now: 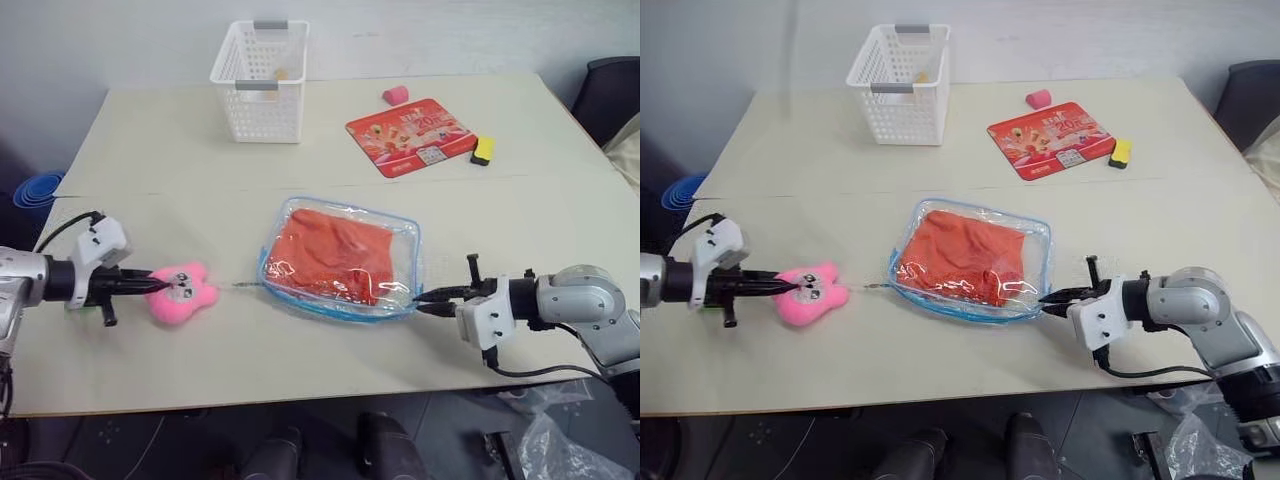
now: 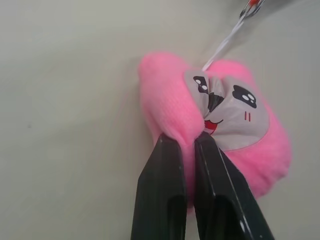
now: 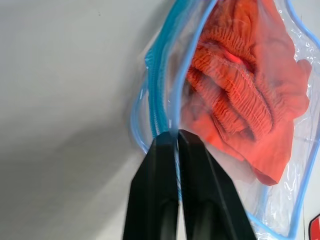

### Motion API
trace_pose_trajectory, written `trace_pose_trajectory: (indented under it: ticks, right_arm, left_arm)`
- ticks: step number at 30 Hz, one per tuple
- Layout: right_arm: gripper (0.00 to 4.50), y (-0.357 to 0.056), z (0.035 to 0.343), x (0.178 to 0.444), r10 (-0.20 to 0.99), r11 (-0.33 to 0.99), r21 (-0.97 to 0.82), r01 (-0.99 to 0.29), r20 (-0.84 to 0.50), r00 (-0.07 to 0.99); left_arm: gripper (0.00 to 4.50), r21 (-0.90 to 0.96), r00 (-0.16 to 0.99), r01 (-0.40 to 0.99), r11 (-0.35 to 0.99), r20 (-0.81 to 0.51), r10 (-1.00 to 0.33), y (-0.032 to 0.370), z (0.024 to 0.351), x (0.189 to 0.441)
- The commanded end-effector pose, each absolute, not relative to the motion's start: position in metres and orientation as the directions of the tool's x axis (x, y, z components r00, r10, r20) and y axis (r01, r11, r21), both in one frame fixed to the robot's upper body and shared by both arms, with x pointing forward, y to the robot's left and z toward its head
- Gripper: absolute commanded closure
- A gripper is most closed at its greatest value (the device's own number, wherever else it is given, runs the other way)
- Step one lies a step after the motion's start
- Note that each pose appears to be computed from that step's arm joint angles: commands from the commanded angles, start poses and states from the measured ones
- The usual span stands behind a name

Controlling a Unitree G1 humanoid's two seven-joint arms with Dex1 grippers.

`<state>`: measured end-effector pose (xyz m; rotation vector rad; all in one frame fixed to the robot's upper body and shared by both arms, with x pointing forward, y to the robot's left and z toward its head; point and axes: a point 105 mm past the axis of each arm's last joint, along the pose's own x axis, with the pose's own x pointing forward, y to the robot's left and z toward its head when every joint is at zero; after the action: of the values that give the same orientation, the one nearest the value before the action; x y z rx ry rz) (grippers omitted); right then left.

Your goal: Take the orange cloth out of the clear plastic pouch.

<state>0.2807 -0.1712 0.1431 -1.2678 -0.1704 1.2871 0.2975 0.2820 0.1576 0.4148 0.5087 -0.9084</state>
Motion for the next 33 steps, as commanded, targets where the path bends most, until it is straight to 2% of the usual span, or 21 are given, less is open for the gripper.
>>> trace_pose_trajectory:
  ticks: [1,6,9,11,15,18,20,22,27,33]
  right_arm:
    - [2.84,-0.169,0.152,0.278,0.783,-0.221,-0.767,-0.602,-0.507,0.360]
    - [1.17,-0.179,0.157,0.273,0.773,-0.156,-0.758,-0.634,-0.493,0.399]
    - [0.16,-0.188,0.166,0.266,0.778,-0.001,-0.718,-0.697,-0.438,0.450]
    - [0.00,-0.191,0.174,0.256,0.793,0.143,-0.632,-0.762,-0.388,0.471]
    - [0.00,-0.183,0.198,0.234,0.839,0.377,-0.384,-0.843,-0.244,0.486]
    - [0.00,-0.172,0.206,0.222,0.856,0.427,-0.268,-0.864,-0.187,0.481]
    - [0.00,-0.162,0.213,0.220,0.858,0.469,-0.207,-0.858,-0.122,0.499]
    - [0.00,-0.154,0.216,0.218,0.858,0.492,-0.160,-0.856,-0.080,0.508]
    - [0.00,-0.140,0.211,0.215,0.855,0.501,-0.134,-0.855,-0.078,0.513]
    - [0.00,-0.135,0.206,0.213,0.855,0.495,-0.136,-0.858,-0.099,0.509]
  left_arm:
    - [3.27,0.108,0.486,0.849,0.518,-0.547,-0.682,0.265,0.165,0.292]
    - [1.75,0.133,0.458,0.871,0.472,-0.566,-0.686,0.263,0.174,0.288]
    - [0.83,0.228,0.516,0.851,0.473,-0.534,-0.670,0.266,0.199,0.306]
    - [0.25,0.271,0.477,0.879,0.393,-0.512,-0.714,0.250,0.223,0.309]
    - [0.25,0.372,0.328,0.916,0.151,-0.478,-0.815,0.194,0.262,0.308]
    - [0.25,0.469,0.274,0.883,-0.010,-0.533,-0.800,0.161,0.255,0.309]
    - [0.25,0.517,0.228,0.841,-0.159,-0.605,-0.763,0.145,0.237,0.307]
    - [0.25,0.532,0.191,0.813,-0.236,-0.627,-0.755,0.132,0.225,0.307]
    - [0.25,0.563,0.162,0.729,-0.390,-0.695,-0.700,0.118,0.192,0.311]
    - [0.25,0.618,0.169,0.674,-0.404,-0.662,-0.730,0.103,0.181,0.315]
